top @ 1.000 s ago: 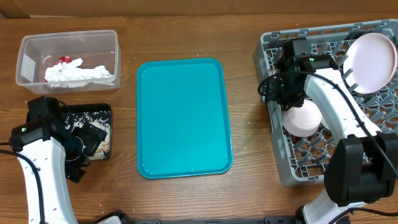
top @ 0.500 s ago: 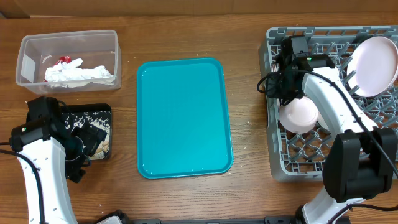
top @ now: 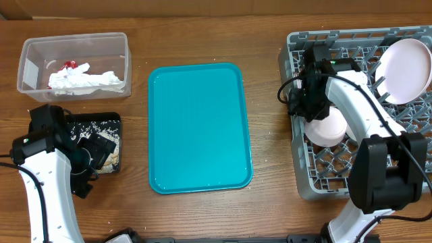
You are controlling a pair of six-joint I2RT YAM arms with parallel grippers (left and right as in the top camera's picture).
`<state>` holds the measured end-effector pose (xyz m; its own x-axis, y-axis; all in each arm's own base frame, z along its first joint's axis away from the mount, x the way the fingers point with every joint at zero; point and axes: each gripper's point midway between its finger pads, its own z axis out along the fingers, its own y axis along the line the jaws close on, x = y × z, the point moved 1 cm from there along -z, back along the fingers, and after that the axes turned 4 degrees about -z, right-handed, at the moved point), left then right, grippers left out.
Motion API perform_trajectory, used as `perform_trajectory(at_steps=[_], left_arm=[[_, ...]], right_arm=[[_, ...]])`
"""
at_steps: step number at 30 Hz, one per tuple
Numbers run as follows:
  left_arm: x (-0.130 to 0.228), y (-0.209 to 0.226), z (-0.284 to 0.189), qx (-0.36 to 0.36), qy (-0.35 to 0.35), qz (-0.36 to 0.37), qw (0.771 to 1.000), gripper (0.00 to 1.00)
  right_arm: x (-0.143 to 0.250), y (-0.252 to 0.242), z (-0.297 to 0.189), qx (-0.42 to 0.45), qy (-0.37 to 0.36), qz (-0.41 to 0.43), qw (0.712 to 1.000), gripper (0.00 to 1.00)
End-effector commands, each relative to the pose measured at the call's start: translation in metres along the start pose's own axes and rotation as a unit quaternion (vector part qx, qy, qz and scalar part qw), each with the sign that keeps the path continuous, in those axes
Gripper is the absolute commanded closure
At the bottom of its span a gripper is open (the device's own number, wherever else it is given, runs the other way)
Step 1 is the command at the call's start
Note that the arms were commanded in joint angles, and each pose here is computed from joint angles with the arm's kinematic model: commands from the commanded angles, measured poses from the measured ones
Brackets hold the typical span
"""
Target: Sort waste into correct bins and load items into the dishwasher rack
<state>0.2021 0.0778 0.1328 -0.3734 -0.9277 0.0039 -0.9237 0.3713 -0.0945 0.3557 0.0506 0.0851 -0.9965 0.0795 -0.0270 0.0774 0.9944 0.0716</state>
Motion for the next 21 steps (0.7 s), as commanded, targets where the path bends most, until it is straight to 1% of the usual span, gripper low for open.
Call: perform_trajectory(at_steps=[1, 2, 3, 8, 11, 13, 17, 19, 21], left_arm=[[0.000, 0.000, 0.000, 0.000, 0.000, 0.006, 1.000, 0.00], [0.000, 0.000, 0.000, 0.000, 0.000, 0.006, 1.000, 0.00], [0.000, 0.000, 0.000, 0.000, 0.000, 0.006, 1.000, 0.00], [0.000, 0.000, 0.000, 0.000, 0.000, 0.006, 1.000, 0.00], [0.000, 0.000, 0.000, 0.000, 0.000, 0.006, 1.000, 0.00], [0.000, 0.000, 0.000, 0.000, 0.000, 0.006, 1.000, 0.00], [0.000, 0.000, 0.000, 0.000, 0.000, 0.006, 1.000, 0.00], [0.000, 0.000, 0.000, 0.000, 0.000, 0.006, 1.000, 0.00], [0.000, 0.000, 0.000, 0.000, 0.000, 0.006, 1.000, 0.00]], right_arm=[[-0.021, 0.006, -0.039, -0.008, -0.037, 0.009, 0.999, 0.35], [-0.021, 0.007, -0.051, -0.008, -0.036, 0.012, 0.999, 0.29], [-0.020, 0.008, -0.060, -0.007, -0.035, 0.019, 0.999, 0.00], [-0.011, 0.010, -0.112, -0.011, -0.037, 0.055, 0.998, 0.00], [-0.001, 0.018, -0.139, -0.039, -0.045, 0.057, 0.997, 0.00], [0.015, 0.024, -0.161, -0.065, -0.057, 0.053, 0.995, 0.00], [0.055, 0.032, -0.205, -0.080, -0.097, 0.036, 0.991, 0.00], [0.083, 0.047, -0.231, -0.095, -0.136, 0.001, 0.986, 0.00], [0.105, 0.053, -0.241, -0.091, -0.157, -0.016, 0.983, 0.00]])
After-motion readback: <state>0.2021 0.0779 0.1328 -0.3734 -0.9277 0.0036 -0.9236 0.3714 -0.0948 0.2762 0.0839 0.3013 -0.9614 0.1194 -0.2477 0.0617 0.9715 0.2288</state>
